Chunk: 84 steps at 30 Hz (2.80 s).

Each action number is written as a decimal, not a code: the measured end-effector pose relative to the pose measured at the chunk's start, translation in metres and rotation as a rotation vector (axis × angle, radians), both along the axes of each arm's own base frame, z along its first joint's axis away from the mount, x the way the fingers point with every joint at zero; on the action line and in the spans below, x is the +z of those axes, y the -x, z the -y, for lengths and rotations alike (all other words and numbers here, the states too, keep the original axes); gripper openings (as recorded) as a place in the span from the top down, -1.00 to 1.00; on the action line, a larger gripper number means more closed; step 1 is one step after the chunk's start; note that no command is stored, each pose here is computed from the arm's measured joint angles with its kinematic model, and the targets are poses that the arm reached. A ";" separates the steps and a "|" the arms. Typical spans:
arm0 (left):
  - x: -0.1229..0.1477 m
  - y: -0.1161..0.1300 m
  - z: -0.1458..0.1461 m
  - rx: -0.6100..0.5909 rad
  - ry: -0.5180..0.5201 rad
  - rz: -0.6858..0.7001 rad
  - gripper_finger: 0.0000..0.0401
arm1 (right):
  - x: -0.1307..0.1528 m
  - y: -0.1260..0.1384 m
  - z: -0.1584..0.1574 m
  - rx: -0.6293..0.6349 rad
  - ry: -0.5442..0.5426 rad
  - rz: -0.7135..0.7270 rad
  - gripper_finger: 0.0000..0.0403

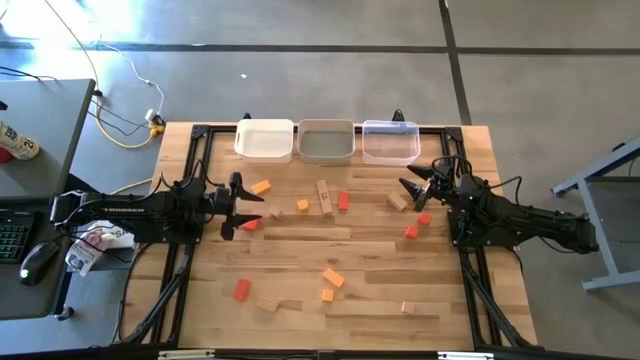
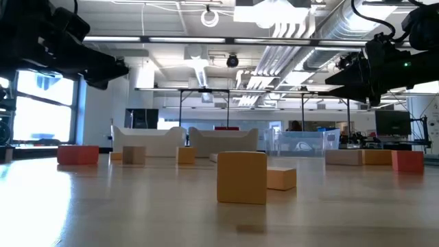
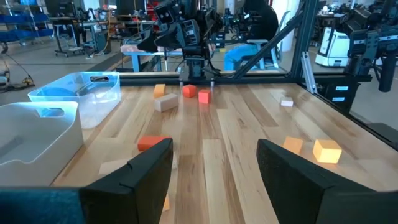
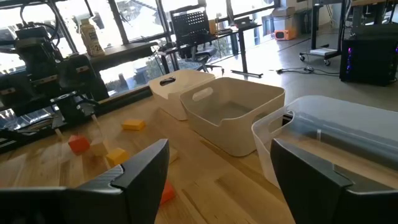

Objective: Sort & place blocks by color
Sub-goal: Put the yellow block into the white bin

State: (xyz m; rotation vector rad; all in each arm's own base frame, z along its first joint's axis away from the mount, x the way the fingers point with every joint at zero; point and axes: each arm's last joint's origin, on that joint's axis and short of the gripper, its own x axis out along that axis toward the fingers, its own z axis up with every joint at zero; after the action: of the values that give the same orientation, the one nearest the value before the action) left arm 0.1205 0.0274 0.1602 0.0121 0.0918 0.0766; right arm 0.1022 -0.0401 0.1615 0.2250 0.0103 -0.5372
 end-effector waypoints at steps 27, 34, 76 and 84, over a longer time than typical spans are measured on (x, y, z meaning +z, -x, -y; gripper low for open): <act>0.059 -0.015 -0.019 0.491 -0.032 -0.334 -0.11 | 0.000 0.000 0.000 0.000 0.000 0.000 -0.33; 0.049 -0.021 -0.035 0.622 0.136 -0.533 -0.11 | 0.000 0.000 0.000 0.000 0.000 0.000 -0.33; -0.022 -0.054 -0.108 0.648 0.603 -1.041 -0.11 | 0.001 0.000 0.001 -0.029 -0.070 0.052 -0.33; -0.036 -0.057 -0.111 0.667 0.604 -1.100 -0.09 | 0.001 0.000 0.000 -0.021 -0.074 0.054 -0.33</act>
State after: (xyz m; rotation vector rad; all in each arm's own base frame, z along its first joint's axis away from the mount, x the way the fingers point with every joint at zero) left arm 0.1775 0.1383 0.1245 -0.5887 1.2172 0.7034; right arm 0.1020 -0.0405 0.1623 0.3120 -0.0245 -0.5518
